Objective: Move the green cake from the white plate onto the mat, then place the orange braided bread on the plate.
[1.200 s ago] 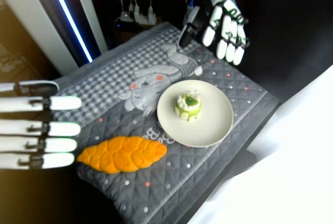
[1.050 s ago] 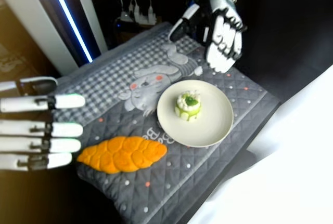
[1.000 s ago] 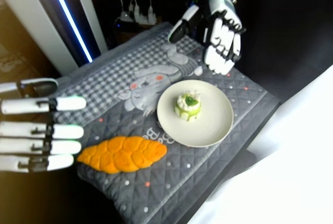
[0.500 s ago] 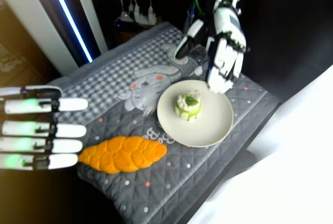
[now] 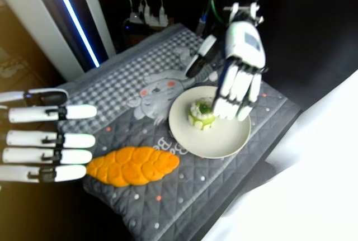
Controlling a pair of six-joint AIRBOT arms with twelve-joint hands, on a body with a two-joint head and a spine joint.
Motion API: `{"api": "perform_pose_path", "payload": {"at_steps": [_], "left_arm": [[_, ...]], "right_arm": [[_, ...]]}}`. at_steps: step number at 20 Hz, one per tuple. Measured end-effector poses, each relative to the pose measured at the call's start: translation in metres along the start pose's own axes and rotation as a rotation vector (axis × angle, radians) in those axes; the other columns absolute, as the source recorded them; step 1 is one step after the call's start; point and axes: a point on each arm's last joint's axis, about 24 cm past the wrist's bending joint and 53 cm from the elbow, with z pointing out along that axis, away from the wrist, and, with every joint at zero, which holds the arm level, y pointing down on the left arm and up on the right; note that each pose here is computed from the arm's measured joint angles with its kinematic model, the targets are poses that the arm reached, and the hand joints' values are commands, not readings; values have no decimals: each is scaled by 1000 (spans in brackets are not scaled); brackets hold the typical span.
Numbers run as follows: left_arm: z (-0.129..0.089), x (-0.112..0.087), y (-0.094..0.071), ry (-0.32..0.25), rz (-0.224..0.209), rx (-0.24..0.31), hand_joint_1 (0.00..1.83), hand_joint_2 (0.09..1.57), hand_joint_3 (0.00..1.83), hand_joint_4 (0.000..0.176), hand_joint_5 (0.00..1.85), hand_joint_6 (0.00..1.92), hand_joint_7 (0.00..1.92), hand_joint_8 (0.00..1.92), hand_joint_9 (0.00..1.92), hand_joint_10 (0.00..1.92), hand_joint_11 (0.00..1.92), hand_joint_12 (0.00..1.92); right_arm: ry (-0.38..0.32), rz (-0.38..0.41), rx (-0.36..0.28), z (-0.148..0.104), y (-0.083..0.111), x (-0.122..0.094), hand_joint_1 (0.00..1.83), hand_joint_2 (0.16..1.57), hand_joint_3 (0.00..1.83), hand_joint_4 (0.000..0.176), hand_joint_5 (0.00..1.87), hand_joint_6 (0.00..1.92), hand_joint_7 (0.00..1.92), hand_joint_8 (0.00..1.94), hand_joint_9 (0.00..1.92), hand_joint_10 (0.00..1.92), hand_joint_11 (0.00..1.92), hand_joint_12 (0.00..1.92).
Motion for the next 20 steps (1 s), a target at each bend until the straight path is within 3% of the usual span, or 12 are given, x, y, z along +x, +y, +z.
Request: {"api": "perform_pose_path", "payload": {"at_steps": [2,5,8,10,12,14,16,17,18,20], "left_arm": [[2,3,2,20,0,-6,854,744,0,0,510,2,592,6,586,7,438,348],[10,13,17,69,-10,-44,879,733,0,0,508,4,541,0,550,0,438,290],[18,20,28,93,-42,-73,851,740,4,0,498,0,551,6,554,7,450,296],[21,31,28,131,5,-84,848,729,3,0,485,0,539,0,536,0,423,468],[27,44,27,174,53,-89,874,728,2,0,492,4,531,7,568,14,562,549],[33,50,21,192,66,-80,845,697,0,0,527,2,596,8,619,14,433,478],[35,54,20,202,75,-77,864,689,0,0,541,0,608,1,607,0,276,652],[35,55,21,206,81,-78,875,693,0,0,550,0,612,0,605,1,209,784],[35,55,22,208,87,-82,879,711,0,0,557,0,616,0,607,0,176,864],[34,54,25,203,87,-93,1055,833,4,0,698,7,803,14,759,20,276,902]], "right_arm": [[-1,1,-1,0,0,0,740,801,0,125,211,0,257,3,252,3,34,643],[2,4,-1,0,-1,2,741,801,0,96,239,6,284,5,271,5,16,703],[0,3,0,0,-1,2,744,791,0,107,261,10,294,6,280,6,32,714],[-1,4,0,0,-1,1,738,790,0,107,264,8,311,11,291,9,46,718],[-2,5,-4,1,0,2,742,787,0,106,274,1,342,2,307,4,69,684],[-1,10,-5,1,-1,4,751,794,2,106,289,4,348,0,308,1,62,667],[1,13,-1,1,-2,6,761,790,0,113,294,4,334,0,308,1,33,651],[0,14,-2,1,-2,5,755,795,2,108,300,6,340,3,310,1,28,648],[-4,14,-1,1,-2,4,759,794,2,110,307,7,341,3,308,0,18,644],[-2,14,-1,1,-2,5,766,800,4,101,317,9,342,3,308,2,21,645]]}}
